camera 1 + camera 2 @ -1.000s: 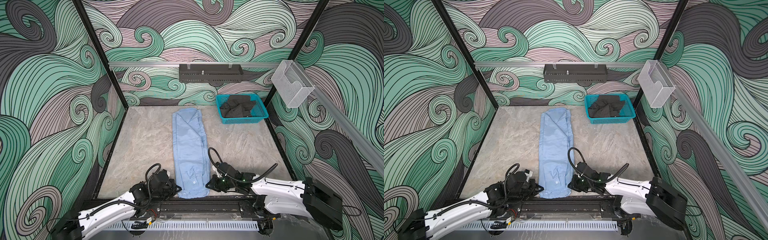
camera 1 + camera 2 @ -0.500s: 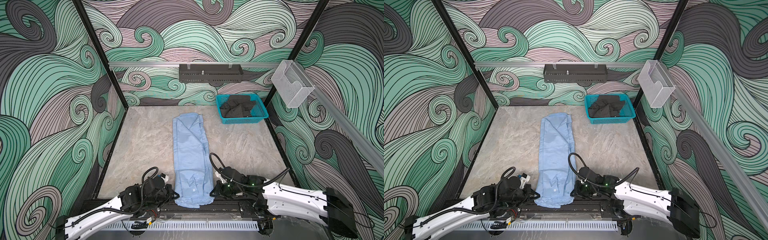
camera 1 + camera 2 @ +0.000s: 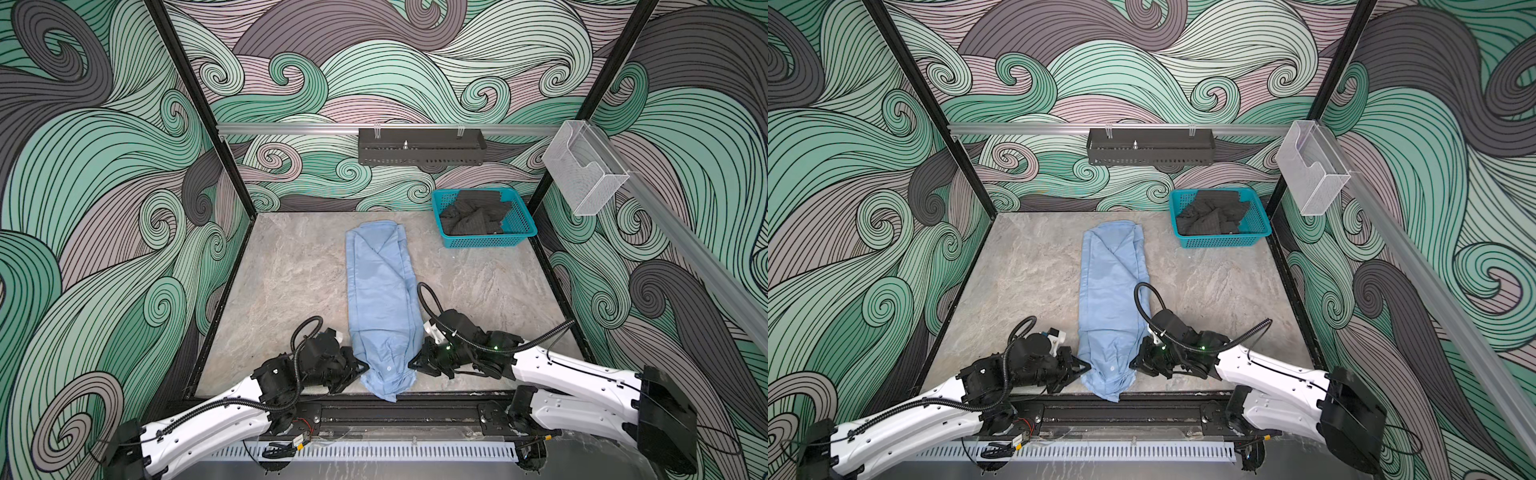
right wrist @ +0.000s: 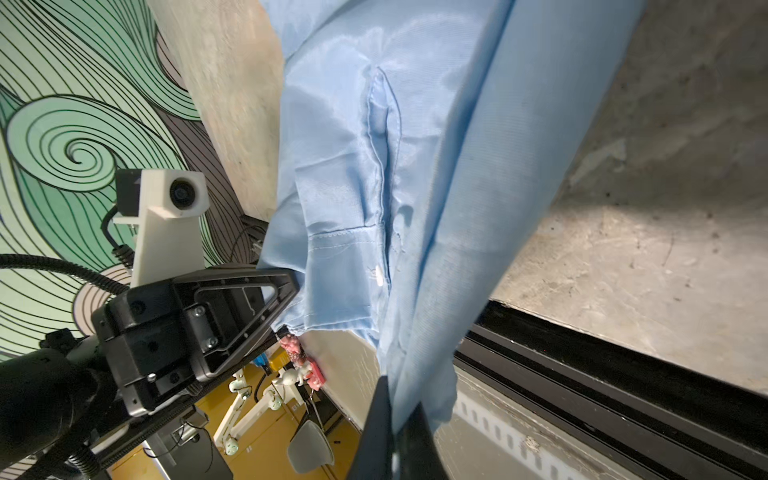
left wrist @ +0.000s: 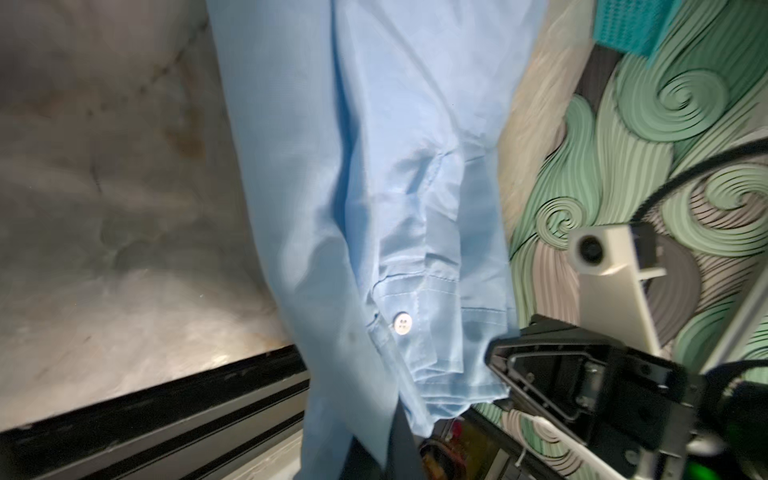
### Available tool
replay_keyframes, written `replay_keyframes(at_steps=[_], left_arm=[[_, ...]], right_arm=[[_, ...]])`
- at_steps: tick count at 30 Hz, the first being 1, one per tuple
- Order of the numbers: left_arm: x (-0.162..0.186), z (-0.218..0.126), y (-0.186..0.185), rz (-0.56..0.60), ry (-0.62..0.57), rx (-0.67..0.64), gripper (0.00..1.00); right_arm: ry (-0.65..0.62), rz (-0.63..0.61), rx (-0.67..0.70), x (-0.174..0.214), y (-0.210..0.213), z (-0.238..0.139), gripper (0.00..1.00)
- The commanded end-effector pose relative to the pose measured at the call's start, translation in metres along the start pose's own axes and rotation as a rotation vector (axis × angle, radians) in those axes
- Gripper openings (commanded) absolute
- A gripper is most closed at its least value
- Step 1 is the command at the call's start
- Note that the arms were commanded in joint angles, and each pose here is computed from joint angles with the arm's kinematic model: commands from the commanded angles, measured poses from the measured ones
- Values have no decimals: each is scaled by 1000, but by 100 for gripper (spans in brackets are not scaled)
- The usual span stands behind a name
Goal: Fold and stack the long sleeve shirts
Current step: 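Lift the near end and carry it over toward the far end with both grippers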
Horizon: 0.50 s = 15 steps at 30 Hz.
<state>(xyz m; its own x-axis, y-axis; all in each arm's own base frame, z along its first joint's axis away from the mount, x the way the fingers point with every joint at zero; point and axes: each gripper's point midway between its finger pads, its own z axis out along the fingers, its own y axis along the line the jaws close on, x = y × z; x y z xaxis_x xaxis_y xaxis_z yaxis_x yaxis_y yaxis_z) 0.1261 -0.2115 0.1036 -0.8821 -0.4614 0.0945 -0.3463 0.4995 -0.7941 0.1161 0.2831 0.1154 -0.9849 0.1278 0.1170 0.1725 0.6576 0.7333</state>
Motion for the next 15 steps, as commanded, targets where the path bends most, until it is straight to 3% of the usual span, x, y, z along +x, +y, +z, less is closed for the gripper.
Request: replay_keyframes(at_steps=[1,7,15], left_arm=[[-12,-19,-40,37,3,93,0],[-31,-18,-83,70,45,114,0],[-84,-22,-137,83,44,151,0]], right_arm=[[6,-31,-59,-12,28,-13,2],[15,-23,-108,-41,60,-25,2],[-7,5,-164,-101,98,-32,4]])
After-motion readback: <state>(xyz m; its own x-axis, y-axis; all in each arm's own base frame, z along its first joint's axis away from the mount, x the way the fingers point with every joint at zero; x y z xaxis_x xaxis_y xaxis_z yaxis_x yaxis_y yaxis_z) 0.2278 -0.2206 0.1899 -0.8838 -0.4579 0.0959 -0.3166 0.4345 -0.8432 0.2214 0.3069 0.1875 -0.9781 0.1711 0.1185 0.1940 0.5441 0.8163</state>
